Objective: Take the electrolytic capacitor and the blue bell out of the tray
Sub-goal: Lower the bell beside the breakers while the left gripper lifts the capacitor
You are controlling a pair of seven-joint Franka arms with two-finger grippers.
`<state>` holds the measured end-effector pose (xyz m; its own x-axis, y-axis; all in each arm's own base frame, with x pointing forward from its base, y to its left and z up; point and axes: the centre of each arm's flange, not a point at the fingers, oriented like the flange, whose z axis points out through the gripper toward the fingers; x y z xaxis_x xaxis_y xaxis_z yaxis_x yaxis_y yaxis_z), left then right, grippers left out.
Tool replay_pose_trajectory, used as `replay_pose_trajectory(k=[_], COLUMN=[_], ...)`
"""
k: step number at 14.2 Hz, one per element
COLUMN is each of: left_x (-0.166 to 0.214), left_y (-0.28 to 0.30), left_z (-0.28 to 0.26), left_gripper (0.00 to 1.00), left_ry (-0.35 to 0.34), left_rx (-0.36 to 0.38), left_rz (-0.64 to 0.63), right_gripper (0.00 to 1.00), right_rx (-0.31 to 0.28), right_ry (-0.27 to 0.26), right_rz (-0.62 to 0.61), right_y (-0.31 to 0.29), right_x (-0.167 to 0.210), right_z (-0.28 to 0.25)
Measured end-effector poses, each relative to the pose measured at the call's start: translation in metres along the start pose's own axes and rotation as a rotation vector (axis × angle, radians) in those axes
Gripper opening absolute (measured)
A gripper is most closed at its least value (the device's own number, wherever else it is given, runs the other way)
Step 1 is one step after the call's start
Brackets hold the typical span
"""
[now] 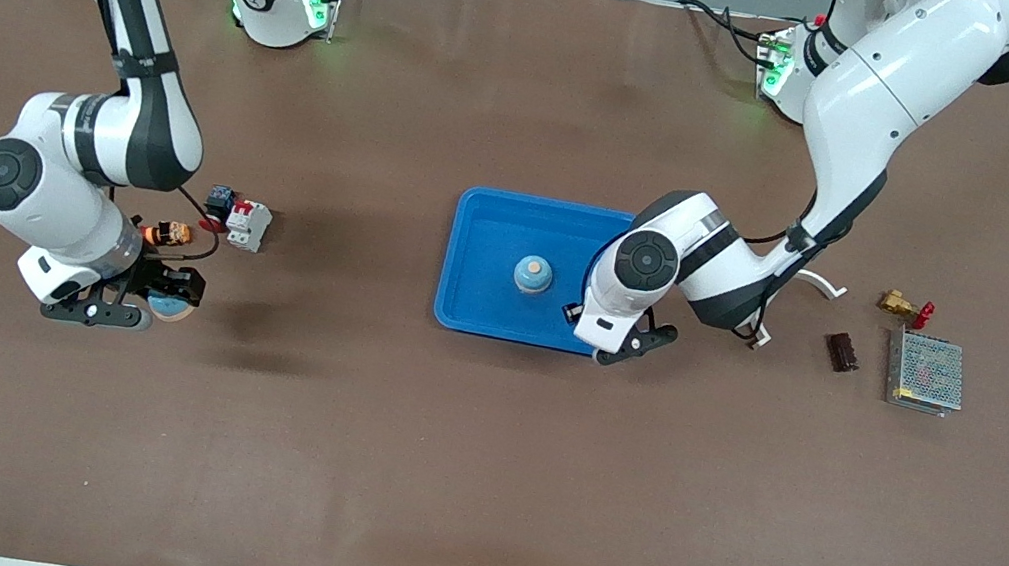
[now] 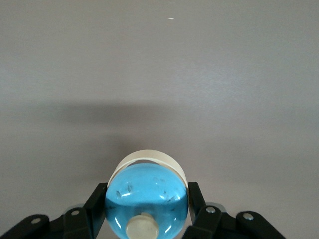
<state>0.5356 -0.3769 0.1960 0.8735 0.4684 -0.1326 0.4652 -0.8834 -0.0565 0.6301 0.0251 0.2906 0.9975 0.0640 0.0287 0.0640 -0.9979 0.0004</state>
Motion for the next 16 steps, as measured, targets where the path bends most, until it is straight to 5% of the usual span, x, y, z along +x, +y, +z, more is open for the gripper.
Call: replay_pose_trajectory(k=[6,8,16], left_x=[0.001,0.001,0.006], left_y=[-0.001,-0.001,0.001], left_z=[0.006,0.007,-0.028], left_gripper=[0.47,0.33,0.33], left_ry=[-0.007,-0.008,0.03], left_rx=[0.007,0.008,0.005], left_rz=[-0.002,-0.002,-0.001], right_gripper=[0.69,0.69,0.69], right_rx=[0.003,0.007,0.01], right_ry=[-0.014,-0.019,-0.019], right_rz=[-0.044,-0.05,-0.058], right_y=[0.045,0.041,0.04], right_x=[-0.002,-0.002,-0.004], right_z=[0.053,0.064,0.096])
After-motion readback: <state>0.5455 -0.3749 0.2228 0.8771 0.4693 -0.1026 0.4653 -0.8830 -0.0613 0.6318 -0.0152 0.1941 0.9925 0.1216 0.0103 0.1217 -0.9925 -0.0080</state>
